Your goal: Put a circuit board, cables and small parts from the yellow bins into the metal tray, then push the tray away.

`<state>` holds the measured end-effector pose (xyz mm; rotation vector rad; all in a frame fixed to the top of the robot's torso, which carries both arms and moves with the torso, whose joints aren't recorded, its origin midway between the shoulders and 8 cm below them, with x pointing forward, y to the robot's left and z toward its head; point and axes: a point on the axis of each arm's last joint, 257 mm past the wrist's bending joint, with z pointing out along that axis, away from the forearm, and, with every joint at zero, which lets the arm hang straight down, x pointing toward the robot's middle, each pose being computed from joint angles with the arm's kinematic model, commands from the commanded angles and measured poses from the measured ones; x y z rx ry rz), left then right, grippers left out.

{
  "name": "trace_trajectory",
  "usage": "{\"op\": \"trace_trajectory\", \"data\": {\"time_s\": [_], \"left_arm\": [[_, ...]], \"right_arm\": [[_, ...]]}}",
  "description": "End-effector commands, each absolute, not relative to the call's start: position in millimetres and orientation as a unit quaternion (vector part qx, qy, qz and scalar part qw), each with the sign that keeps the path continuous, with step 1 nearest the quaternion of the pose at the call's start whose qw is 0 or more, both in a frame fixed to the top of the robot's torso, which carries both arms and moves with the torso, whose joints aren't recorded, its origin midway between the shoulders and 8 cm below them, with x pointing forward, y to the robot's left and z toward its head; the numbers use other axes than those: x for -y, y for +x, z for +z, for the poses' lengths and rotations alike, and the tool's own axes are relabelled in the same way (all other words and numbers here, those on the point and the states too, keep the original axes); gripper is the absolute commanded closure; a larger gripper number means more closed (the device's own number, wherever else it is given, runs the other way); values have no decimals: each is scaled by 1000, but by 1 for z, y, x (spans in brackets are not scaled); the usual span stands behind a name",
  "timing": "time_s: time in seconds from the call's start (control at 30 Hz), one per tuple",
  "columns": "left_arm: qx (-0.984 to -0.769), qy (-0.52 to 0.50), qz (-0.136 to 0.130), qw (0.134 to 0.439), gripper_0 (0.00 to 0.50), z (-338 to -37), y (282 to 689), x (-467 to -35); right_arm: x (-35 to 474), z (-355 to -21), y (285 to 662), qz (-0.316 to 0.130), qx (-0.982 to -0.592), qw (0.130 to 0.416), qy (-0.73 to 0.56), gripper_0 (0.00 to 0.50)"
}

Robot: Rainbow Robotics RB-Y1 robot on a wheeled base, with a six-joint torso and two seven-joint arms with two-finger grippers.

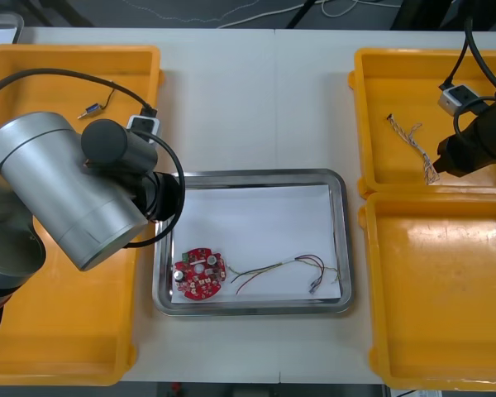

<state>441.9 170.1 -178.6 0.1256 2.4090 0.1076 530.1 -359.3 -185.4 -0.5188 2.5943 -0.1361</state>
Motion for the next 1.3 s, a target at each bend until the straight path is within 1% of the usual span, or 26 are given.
{"op": "trace_trajectory", "data": {"time_s": [0.03,0.13,0.2,0.33,0.47,0.57,0.67,0.8,0.97,1.07,1.13,1.3], "left_arm": [[-930,23,2,368,500,-182,436,-148],[-929,17,-8,369,500,-189,438,-142],[-929,14,-18,371,500,-194,441,-137],[-927,4,-28,373,500,-204,447,-134],[-927,-2,-26,373,500,-216,453,-137],[-927,-8,-24,374,500,-223,457,-140],[-928,-13,-26,372,500,-231,460,-141],[-927,-11,-21,374,500,-242,464,-143],[-928,-12,-21,371,500,-249,464,-145],[-928,-11,-24,371,500,-251,463,-142],[-928,-11,-30,371,500,-252,462,-139],[-929,-9,-41,367,500,-255,458,-133]], "right_arm": [[369,-157,536,-78,-936,260,-224,0],[365,-153,542,-89,-928,255,-258,0],[362,-155,549,-81,-927,247,-270,0],[359,-160,559,-64,-928,238,-278,0],[348,-164,576,-54,-924,242,-291,0],[340,-168,586,-55,-923,247,-292,0],[330,-172,596,-55,-920,257,-292,0],[323,-177,606,-50,-919,267,-287,0],[316,-185,616,-53,-918,269,-286,0],[314,-190,622,-55,-918,272,-283,0],[315,-196,622,-54,-920,269,-281,0],[315,-196,622,-56,-919,268,-283,0]]}}
